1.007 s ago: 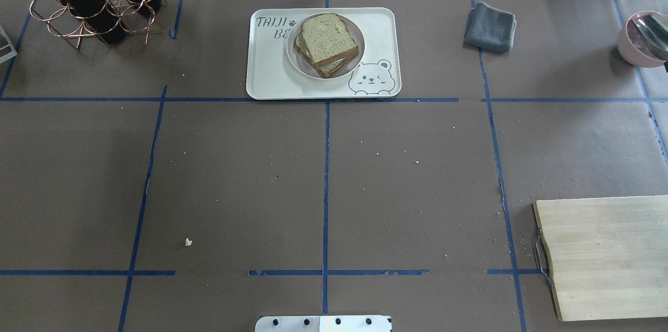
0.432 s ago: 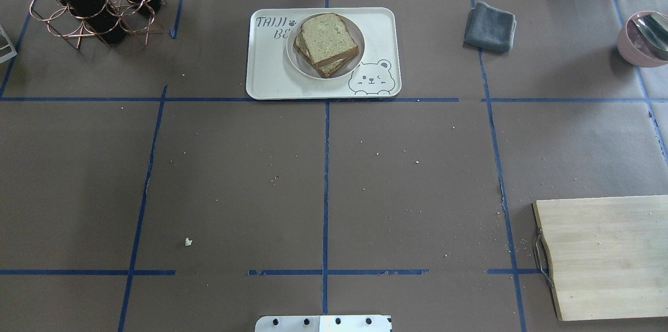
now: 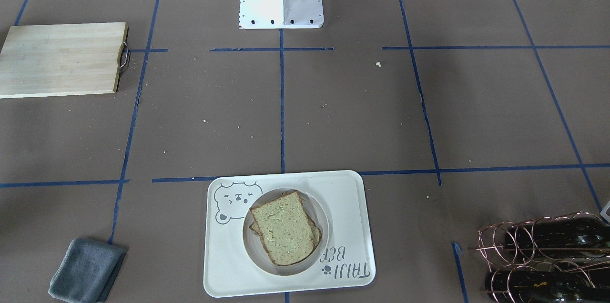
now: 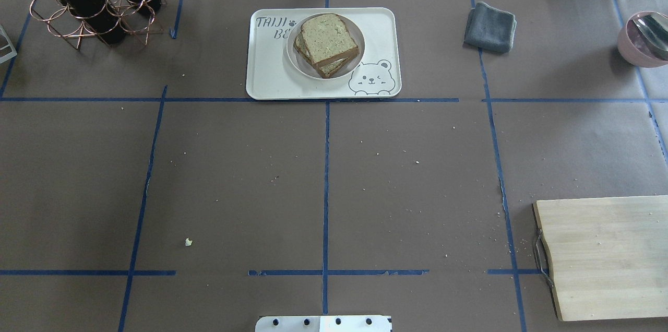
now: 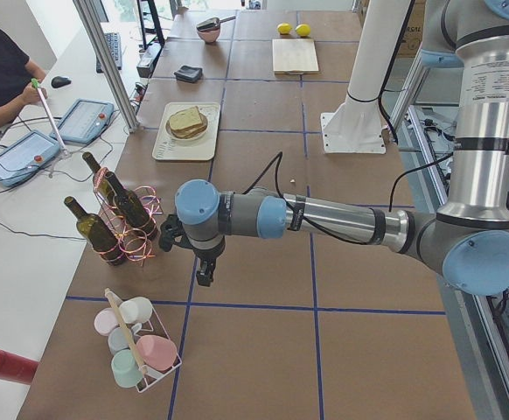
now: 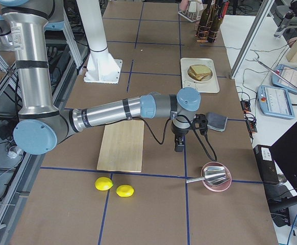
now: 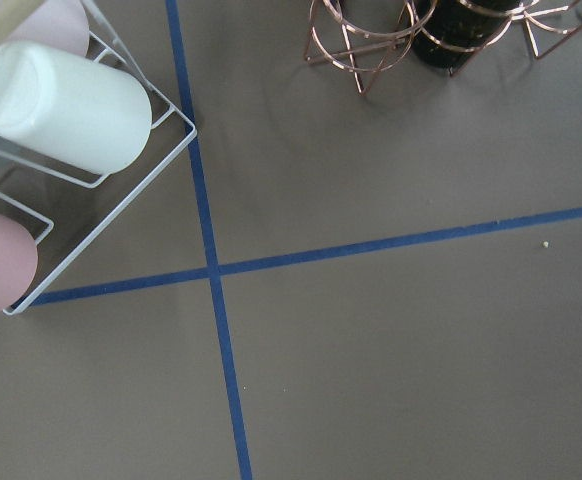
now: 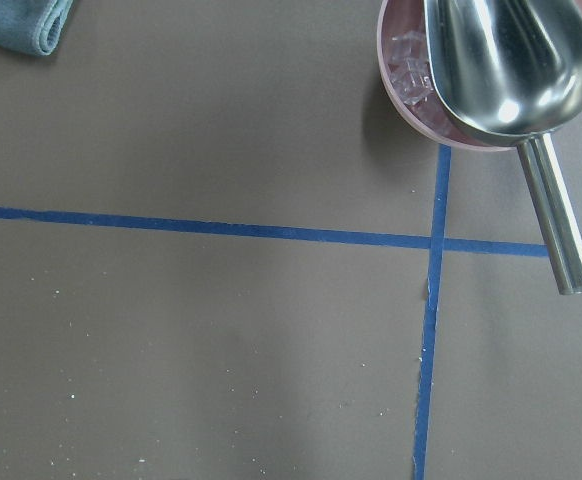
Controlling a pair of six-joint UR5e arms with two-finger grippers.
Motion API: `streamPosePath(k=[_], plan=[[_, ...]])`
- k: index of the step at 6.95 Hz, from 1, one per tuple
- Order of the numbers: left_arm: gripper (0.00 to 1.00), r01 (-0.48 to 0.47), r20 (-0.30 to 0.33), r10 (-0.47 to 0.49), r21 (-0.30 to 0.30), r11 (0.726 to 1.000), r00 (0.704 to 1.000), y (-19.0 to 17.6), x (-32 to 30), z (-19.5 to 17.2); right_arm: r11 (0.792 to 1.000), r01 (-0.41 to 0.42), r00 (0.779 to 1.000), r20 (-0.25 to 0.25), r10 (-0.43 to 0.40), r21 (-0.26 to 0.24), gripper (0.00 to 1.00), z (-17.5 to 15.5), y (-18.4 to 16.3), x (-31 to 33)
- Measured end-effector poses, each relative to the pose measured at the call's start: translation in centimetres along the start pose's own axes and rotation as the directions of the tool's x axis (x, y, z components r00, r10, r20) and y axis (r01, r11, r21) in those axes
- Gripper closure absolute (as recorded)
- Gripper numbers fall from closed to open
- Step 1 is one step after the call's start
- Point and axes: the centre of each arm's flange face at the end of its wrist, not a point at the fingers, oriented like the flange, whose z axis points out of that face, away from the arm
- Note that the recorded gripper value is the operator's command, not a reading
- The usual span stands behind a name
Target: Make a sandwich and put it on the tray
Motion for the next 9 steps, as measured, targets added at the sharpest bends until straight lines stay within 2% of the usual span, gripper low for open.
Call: streamPosePath(k=[2, 4, 6, 8, 9], plan=[[0.00, -0.057, 0.007, 0.057, 0.045, 0.997, 0.998, 0.0, 0.4, -0.3, 1.000, -0.016, 1.000, 0.002, 0.016, -0.008, 0.00, 0.4, 0.5, 0.4], [0.00, -0.069, 0.014, 0.069, 0.046, 0.997, 0.998, -1.0, 0.5, -0.2, 1.000, -0.021, 1.000, 0.004, 0.021, -0.010, 0.00, 0.5, 0.4, 0.4], [0.00, -0.029, 0.032, 0.028, 0.008, 1.000, 0.999, -0.6, 0.1, 0.3, 1.000, -0.019, 1.000, 0.004, 0.019, -0.010, 0.00, 0.5, 0.4, 0.4], [0.00, 0.031, 0.113, -0.026, -0.051, 0.998, 0.993, 0.1, -1.2, 0.6, 1.000, -0.014, 1.000, 0.001, 0.014, -0.009, 0.00, 0.4, 0.3, 0.4], [0.00, 0.038, 0.132, -0.030, -0.059, 0.998, 0.991, 0.4, -1.9, 1.0, 1.000, -0.018, 1.000, -0.001, 0.018, -0.010, 0.00, 0.5, 0.5, 0.5]])
